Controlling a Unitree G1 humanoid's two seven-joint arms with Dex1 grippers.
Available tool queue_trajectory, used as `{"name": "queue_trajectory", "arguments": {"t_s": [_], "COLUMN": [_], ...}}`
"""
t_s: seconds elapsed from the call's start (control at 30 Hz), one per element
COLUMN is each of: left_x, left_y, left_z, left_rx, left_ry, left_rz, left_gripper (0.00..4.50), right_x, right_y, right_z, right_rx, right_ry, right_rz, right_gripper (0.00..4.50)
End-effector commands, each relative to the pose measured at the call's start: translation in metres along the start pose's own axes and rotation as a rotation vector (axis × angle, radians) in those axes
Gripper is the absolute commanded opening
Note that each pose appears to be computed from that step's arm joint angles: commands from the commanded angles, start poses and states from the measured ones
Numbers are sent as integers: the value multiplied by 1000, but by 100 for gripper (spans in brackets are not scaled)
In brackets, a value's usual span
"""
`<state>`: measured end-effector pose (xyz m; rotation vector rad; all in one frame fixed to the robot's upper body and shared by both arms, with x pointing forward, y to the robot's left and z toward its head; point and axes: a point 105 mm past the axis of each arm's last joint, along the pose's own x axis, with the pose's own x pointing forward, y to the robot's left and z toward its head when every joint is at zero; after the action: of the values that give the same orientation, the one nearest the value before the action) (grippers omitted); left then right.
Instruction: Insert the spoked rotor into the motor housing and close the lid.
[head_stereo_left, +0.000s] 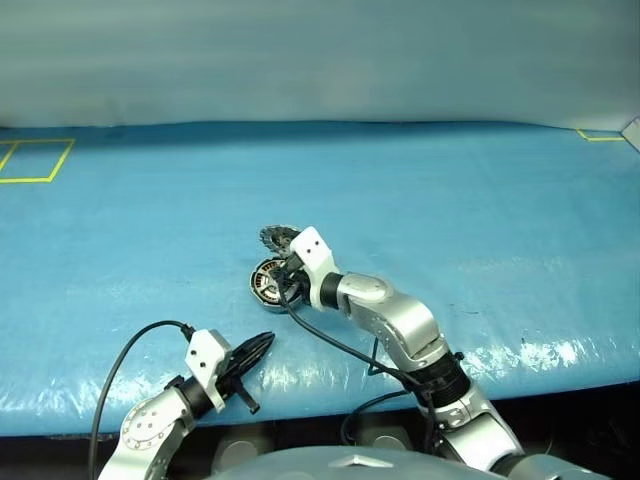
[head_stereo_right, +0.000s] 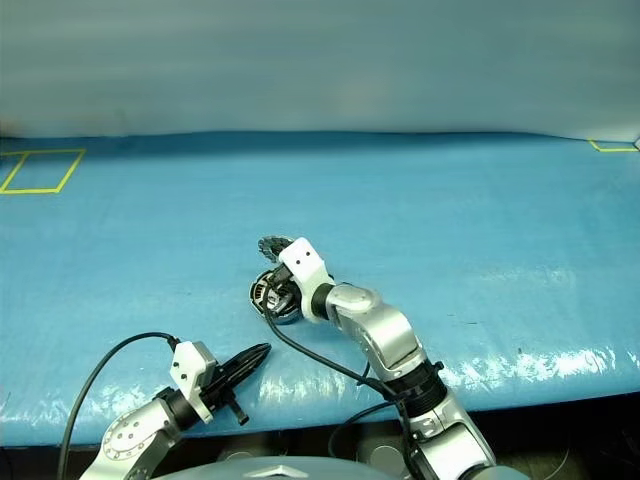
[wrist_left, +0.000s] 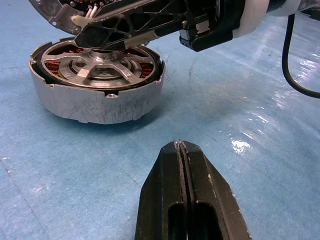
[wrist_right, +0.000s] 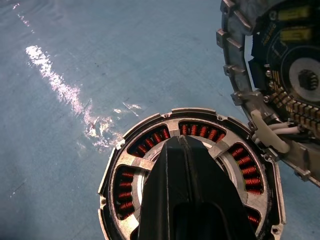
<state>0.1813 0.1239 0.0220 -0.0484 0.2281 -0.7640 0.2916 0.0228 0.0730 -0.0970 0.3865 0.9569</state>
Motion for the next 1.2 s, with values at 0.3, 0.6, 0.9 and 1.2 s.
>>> {"name": "queue_trajectory", "arguments": {"t_s": [0.3,0.6,0.9,1.2], "left_x": [1,5,5,6], "left_y": [-4,-4,-4,-7], "left_z": [10,11,11,11], "left_rx": [24,25,26,17], "left_ry": [-28,-28,-22,-20], "left_rz": [-7,-15,-24,-51], "left_gripper": [4,4,4,4], "right_x": [-6,-12,-30,-74], "right_y": [13,11,32,-8], "right_z": [-9,-4,30,106], "right_rx": [-10,2,3,21], "right_ry": [54,35,-137,-505], "right_rz": [97,108,279,227], "right_gripper": [0,0,0,0]}}
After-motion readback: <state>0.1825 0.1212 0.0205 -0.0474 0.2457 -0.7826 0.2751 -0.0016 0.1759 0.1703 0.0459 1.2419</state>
